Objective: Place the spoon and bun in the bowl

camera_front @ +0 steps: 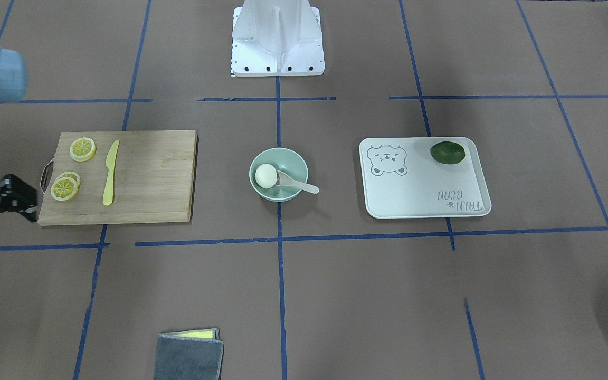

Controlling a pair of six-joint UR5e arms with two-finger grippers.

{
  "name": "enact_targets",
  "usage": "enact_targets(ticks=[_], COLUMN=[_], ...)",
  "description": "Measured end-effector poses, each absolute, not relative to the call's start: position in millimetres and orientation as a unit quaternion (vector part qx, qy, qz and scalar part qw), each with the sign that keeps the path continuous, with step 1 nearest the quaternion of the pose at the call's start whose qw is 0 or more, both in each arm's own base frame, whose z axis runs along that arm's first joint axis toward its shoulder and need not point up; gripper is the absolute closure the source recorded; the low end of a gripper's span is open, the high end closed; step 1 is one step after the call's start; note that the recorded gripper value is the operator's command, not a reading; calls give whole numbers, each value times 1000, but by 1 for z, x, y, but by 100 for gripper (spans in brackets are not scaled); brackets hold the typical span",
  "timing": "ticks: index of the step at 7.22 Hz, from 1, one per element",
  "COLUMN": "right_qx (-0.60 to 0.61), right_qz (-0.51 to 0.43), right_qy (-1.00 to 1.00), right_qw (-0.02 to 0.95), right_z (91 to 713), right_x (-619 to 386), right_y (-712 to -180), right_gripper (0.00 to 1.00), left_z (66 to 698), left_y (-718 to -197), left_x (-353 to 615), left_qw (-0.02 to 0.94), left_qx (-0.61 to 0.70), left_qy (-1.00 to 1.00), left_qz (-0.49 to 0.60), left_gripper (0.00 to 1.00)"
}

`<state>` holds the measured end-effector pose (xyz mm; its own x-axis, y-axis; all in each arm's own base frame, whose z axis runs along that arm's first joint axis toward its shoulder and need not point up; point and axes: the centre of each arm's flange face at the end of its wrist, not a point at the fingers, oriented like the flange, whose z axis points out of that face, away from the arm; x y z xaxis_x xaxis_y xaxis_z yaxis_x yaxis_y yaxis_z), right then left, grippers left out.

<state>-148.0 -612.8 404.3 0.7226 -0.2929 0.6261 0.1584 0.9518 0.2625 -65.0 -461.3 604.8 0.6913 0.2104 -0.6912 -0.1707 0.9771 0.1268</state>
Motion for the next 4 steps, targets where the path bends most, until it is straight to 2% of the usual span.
enact_targets(ticks=[2,4], right_qx=[70,20], right_qz=[-93,-51], right_qy=[-338,-325], right_qw=[934,944], right_z=[491,574], right_x=[-57,-3], right_y=[-586,-533], right_gripper=[0,0], left_z=[601,600], left_y=[-462,-462], left_x=[-65,-66], left_qw=[920,920], left_qx=[31,34], left_qy=[377,375], left_qz=[107,110], left_gripper=[0,0])
